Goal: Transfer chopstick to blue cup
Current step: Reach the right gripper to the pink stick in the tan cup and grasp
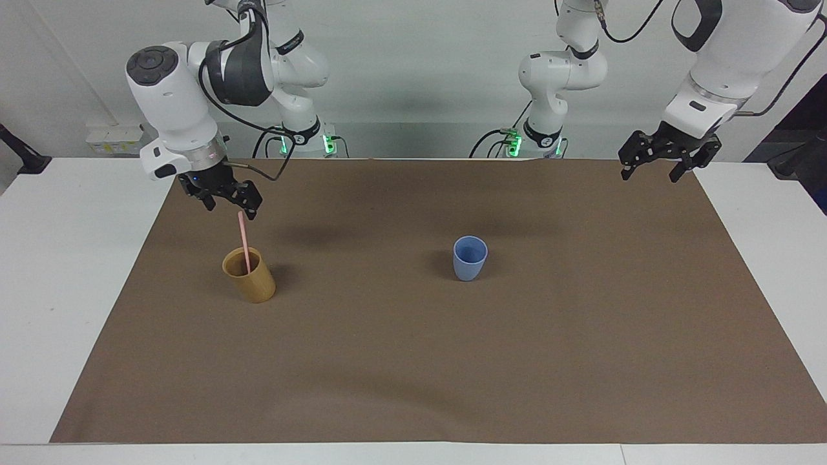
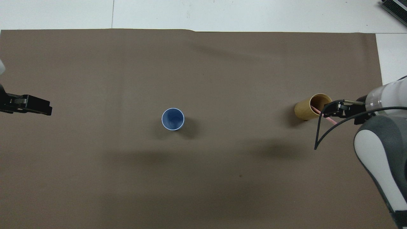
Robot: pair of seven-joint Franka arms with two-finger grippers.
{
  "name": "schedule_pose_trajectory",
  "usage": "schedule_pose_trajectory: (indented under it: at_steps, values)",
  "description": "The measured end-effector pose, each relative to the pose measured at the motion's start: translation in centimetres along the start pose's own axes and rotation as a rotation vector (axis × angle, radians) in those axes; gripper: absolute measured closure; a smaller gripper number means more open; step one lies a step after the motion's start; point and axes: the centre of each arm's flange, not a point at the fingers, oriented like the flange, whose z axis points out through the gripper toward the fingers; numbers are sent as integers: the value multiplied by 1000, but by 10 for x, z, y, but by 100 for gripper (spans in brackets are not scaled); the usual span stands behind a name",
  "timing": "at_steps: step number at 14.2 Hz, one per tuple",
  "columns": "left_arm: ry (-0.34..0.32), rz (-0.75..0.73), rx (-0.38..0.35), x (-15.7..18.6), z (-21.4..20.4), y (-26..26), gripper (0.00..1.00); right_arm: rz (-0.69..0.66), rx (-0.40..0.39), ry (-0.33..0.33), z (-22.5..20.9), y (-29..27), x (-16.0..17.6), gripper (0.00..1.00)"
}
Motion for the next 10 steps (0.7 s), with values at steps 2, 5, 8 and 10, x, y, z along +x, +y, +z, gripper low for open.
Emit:
schedule_pose_trajectory:
  at_steps: [2, 5, 8, 10]
  values:
    - [-8, -2, 0, -2, -2, -1, 0, 0, -2, -3, 13, 1, -6, 0]
    - [-9, -28, -1, -4, -2, -15, 0, -19, -1, 4, 19, 2, -10, 7]
    - [-2, -52, -1, -7, -6, -30, 0, -38, 1, 14, 19, 3, -9, 42]
    - [4, -50, 0, -8, -9, -29, 0, -39, 3, 20, 19, 5, -8, 65]
